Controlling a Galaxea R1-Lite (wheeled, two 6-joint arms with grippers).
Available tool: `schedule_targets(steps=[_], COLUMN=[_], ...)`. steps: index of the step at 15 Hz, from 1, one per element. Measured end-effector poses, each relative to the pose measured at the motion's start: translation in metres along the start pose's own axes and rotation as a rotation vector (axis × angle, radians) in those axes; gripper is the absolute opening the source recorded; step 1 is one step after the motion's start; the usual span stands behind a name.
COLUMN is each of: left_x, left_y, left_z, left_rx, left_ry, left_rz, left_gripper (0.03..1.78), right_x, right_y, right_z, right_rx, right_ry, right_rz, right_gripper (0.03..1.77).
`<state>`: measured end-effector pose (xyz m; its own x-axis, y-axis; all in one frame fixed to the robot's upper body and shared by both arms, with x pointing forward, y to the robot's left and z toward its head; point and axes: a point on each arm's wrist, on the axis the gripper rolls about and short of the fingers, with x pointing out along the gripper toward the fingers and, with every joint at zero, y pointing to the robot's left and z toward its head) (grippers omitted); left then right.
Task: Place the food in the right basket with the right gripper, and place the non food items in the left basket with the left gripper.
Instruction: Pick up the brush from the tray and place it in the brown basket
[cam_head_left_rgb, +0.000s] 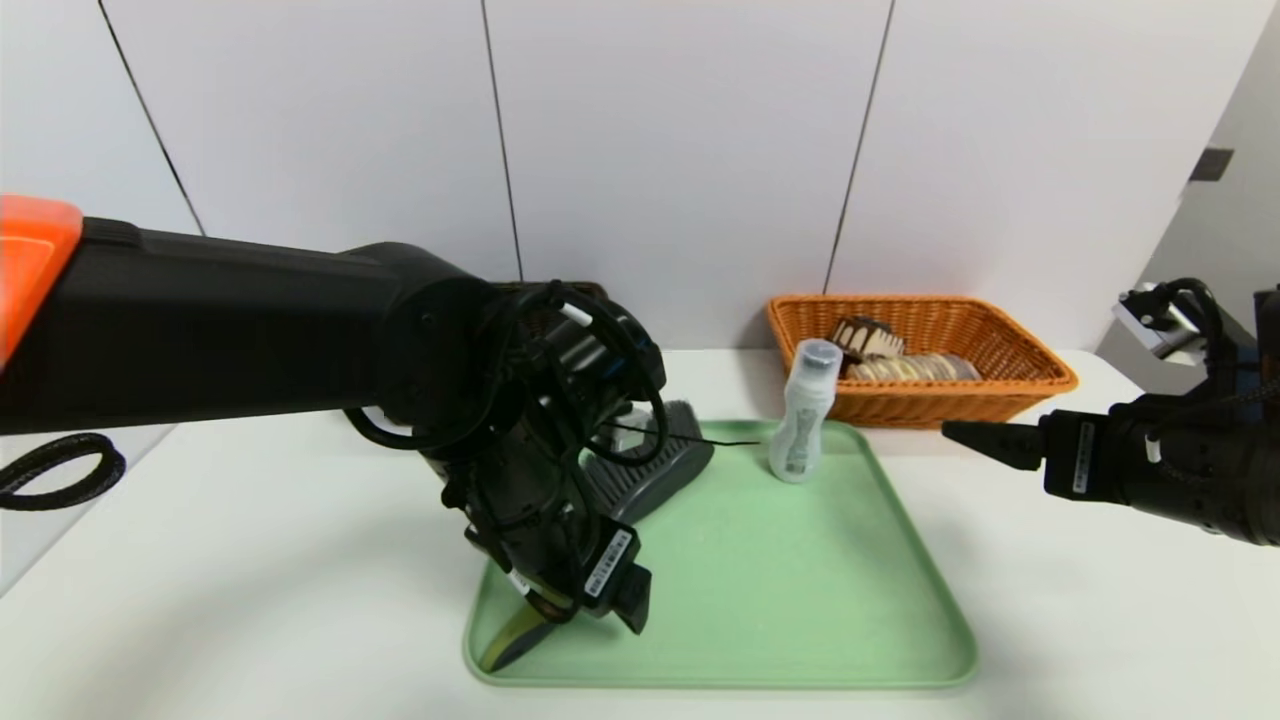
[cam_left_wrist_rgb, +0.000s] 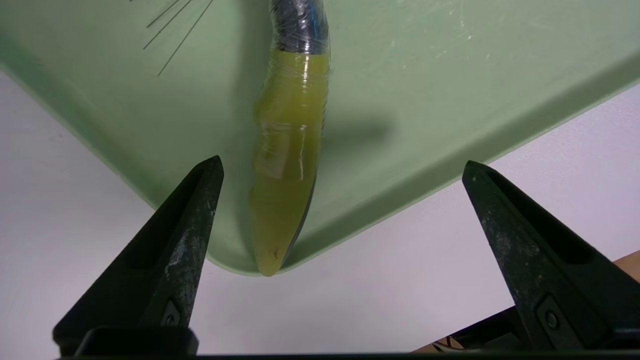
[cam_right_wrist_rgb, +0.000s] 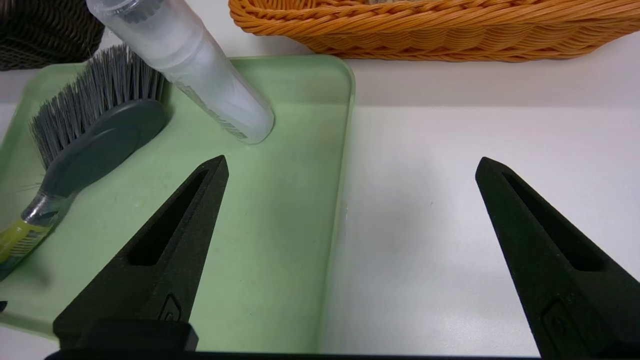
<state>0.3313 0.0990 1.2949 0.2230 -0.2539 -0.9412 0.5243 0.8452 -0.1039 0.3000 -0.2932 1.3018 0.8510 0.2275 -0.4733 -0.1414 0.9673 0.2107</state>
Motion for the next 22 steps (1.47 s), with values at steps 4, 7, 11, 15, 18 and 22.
schedule_targets(steps=[4,7,11,15,18,22], left_x=[0.006,0.011,0.014,0.016,0.018,0.018], left_y=[0.003,0.008,0.011,0.014,0.016,0.020], left_z=[0.000,0.001,0.002,0.001,-0.002,-0.002], left_rx=[-0.007,-0.006,0.018,0.045,0.085,0.121], left_ry=[0.024,0.035,0.046,0.057,0.072,0.065], left_rz=[0.011,0.019,0.025,0.028,0.031,0.044], left_gripper=[1.69,1.69,1.69,1.69,1.69,1.69], right_x=[0.000,0.000,0.001,0.002,0.004,0.006], right_y=[-0.001,-0.001,-0.001,-0.001,-0.001,-0.001], right_z=[-0.001,-0.002,-0.004,-0.006,-0.006,-0.007], right_rx=[0.000,0.001,-0.001,0.001,0.001,0.001], right_ry=[0.003,0.005,0.013,0.022,0.031,0.039], right_rz=[-0.002,-0.002,-0.002,-0.001,0.008,0.010], right_gripper=[1.71,1.71,1.71,1.71,1.71,1.71])
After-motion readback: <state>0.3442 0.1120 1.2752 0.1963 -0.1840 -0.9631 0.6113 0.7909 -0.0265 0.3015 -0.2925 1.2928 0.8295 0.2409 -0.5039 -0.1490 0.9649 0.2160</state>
